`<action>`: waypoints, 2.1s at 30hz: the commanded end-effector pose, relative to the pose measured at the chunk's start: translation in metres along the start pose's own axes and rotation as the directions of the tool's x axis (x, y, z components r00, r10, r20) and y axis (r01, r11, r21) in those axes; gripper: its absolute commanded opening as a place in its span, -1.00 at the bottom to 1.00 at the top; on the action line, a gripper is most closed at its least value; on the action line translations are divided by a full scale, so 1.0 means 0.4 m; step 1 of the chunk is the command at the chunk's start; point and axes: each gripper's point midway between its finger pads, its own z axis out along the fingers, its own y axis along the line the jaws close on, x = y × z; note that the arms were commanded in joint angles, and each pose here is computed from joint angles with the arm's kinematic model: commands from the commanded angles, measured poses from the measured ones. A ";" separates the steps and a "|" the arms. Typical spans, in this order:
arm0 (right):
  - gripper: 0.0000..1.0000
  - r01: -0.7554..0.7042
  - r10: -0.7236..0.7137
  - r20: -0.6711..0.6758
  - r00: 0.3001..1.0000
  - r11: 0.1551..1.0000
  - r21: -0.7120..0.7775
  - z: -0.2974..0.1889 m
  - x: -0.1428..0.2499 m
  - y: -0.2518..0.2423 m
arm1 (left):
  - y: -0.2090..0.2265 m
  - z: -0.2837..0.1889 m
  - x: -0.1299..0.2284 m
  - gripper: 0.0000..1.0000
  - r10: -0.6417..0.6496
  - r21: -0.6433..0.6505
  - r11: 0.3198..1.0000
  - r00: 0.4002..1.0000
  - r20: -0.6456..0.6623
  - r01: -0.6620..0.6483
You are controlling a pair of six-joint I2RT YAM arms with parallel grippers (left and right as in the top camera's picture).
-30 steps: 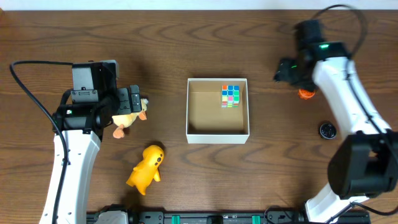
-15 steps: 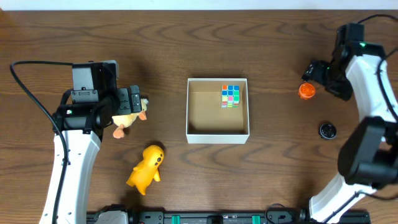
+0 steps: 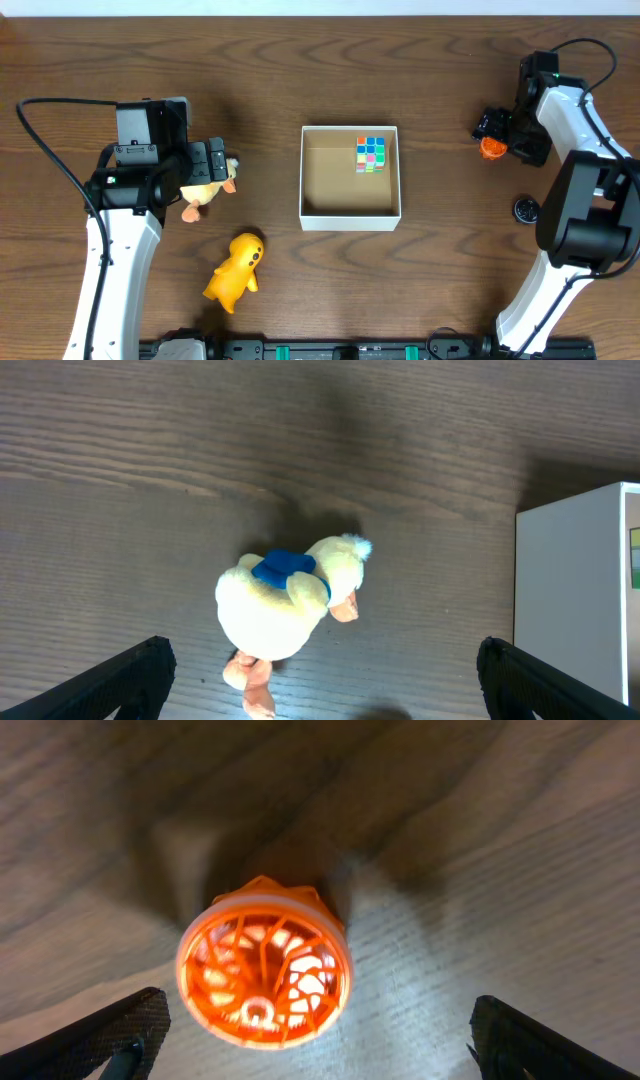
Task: Pack container
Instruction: 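Move the right gripper to the orange round toy and grasp it, then carry the orange toy into the box beside the cube and release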
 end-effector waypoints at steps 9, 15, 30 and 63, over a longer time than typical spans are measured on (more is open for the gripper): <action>0.54 0.022 -0.022 -0.009 1.000 1.000 0.009 0.048 -0.008 0.014 | 0.004 -0.018 -0.024 0.96 0.004 -0.008 1.000 1.000 0.030 -0.003; 0.21 0.024 -0.024 -0.005 1.000 1.000 0.005 0.048 -0.010 0.017 | 0.004 -0.018 -0.024 0.96 0.004 -0.008 1.000 1.000 0.030 -0.003; -0.17 0.056 -0.056 0.013 0.998 0.998 -0.010 0.021 -0.013 0.043 | 0.004 -0.018 -0.024 0.96 0.004 -0.008 1.000 1.000 0.030 -0.003; -0.14 0.820 -0.810 0.131 0.572 0.562 -0.106 -0.214 0.445 0.666 | 0.005 -0.018 -0.024 0.96 0.004 -0.008 1.000 1.000 0.030 -0.004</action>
